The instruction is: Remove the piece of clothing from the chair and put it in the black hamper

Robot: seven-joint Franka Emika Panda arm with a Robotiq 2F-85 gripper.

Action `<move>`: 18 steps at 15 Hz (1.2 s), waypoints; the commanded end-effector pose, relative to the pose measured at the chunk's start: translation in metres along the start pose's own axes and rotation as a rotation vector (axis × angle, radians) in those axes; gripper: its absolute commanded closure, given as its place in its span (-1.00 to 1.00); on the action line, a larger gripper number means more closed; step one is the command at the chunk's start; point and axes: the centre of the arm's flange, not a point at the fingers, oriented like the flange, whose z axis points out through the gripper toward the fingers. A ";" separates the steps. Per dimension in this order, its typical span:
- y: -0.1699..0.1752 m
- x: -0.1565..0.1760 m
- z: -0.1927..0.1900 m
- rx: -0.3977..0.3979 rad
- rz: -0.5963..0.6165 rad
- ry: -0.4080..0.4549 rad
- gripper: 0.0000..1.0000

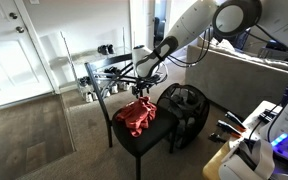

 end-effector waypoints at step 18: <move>-0.045 0.000 0.122 -0.111 0.029 -0.060 -1.00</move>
